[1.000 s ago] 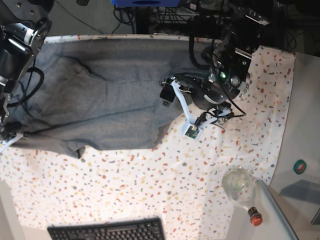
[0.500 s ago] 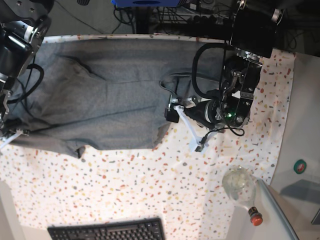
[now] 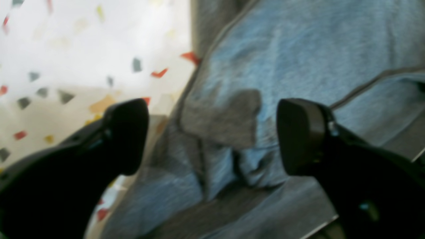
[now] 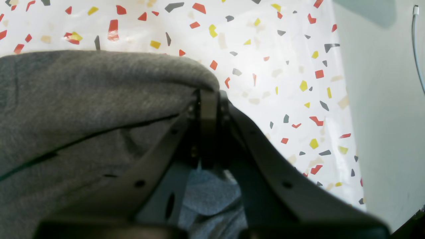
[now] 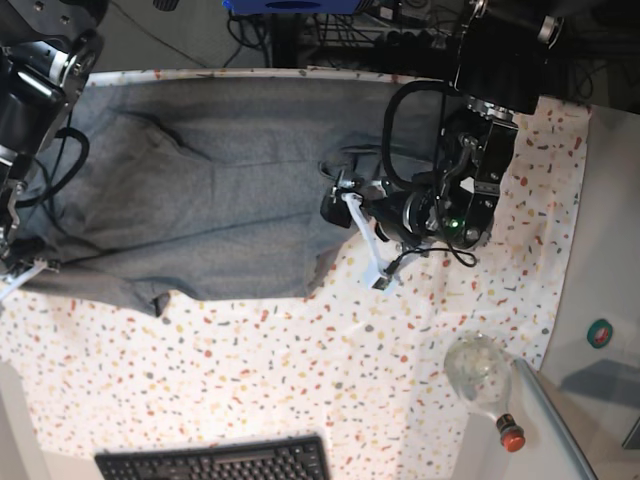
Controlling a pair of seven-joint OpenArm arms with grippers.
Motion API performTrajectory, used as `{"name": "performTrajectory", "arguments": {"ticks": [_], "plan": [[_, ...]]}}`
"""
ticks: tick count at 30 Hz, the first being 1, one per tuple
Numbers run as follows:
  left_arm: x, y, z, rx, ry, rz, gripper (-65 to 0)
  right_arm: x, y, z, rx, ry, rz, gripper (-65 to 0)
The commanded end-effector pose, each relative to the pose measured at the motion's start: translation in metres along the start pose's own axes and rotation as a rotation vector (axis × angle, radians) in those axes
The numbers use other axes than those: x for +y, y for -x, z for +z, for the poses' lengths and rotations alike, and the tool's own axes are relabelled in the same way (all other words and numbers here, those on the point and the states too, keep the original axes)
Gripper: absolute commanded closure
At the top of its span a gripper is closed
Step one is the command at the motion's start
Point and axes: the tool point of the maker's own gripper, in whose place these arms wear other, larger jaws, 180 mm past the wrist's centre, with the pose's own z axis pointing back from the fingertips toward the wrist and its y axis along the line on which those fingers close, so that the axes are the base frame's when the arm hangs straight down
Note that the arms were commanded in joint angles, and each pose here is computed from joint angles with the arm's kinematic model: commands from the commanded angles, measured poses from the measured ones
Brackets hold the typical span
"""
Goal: Layout the t-shirt on the table in an organized manner, then fold the t-shirt properly
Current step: 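Release the hem and regrasp the shirt's side with the left gripper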
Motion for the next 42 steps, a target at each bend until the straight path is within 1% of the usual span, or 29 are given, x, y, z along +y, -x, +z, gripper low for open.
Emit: {"name": "performTrajectory", "arguments": {"ticks": [1,2,3,5,8,17,18,21,22,23,28,29,31,32,34,36,39,42], "plan": [[-0.002,-0.019,0.004,-0.044,0.013,-0.015,-46.6,-0.012,-0.025,0.004,-0.064,0.024,-0.005,0.0],[-0.003,-0.019,0.002,-0.042,0.015,-0.012,-42.1,-0.012,-0.025,0.004,-0.064,0.024,-0.005,0.0],[-0.005,-0.021,0.001,-0.045,0.020,-0.010,-39.0,-0.012,-0.025,0.004,-0.064,0.024,-0.005,0.0],[-0.008,-0.023,0.000,-0.048,0.026,-0.006,-34.4,-0.012,-0.025,0.004,-0.064,0.024,-0.005,0.0],[-0.008,-0.030,0.002,-0.061,0.025,-0.012,-32.9,-0.012,-0.025,0.004,-0.064,0.026,-0.004,0.0],[-0.011,-0.035,0.006,-0.080,0.026,-0.024,-31.9,-0.012,-0.025,0.004,-0.064,0.026,-0.004,0.0],[-0.010,-0.032,0.004,-0.071,0.026,-0.018,-29.6,-0.012,-0.025,0.004,-0.064,0.026,-0.004,0.0],[-0.006,-0.024,-0.002,-0.040,0.024,-0.001,-18.8,-0.012,-0.026,0.004,-0.066,0.026,-0.005,0.0],[-0.005,-0.022,-0.003,-0.036,0.024,0.002,-16.1,-0.012,-0.026,0.004,-0.066,0.026,-0.005,0.0],[-0.005,-0.022,-0.003,-0.035,0.024,0.003,-14.5,-0.012,-0.026,0.004,-0.066,0.026,-0.005,0.0],[-0.005,-0.023,-0.002,-0.038,0.022,0.000,-12.5,-0.012,-0.027,0.004,-0.069,0.026,-0.005,0.0],[-0.005,-0.023,-0.002,-0.038,0.022,0.000,-11.0,-0.012,-0.027,0.004,-0.069,0.026,-0.005,0.0],[-0.004,-0.029,0.002,-0.055,0.016,-0.010,-2.0,-0.012,-0.027,0.004,-0.069,0.026,-0.005,0.0],[-0.005,-0.034,0.005,-0.068,0.012,-0.022,0.0,-0.012,-0.027,0.004,-0.067,0.026,-0.005,0.0],[-0.006,-0.042,0.010,-0.094,0.008,-0.033,0.0,-0.012,-0.027,0.004,-0.067,0.026,-0.005,0.0],[-0.001,-0.057,0.016,-0.123,-0.018,-0.019,0.0,-0.012,-0.027,0.004,-0.067,0.026,-0.005,0.0],[0.022,-0.080,0.030,-0.180,-0.078,0.057,0.0,-0.015,-0.030,0.004,-0.073,0.030,-0.002,0.0],[0.051,-0.107,0.055,-0.249,-0.136,0.073,0.0,-0.009,-0.043,0.003,-0.106,0.020,0.044,0.0]]}}
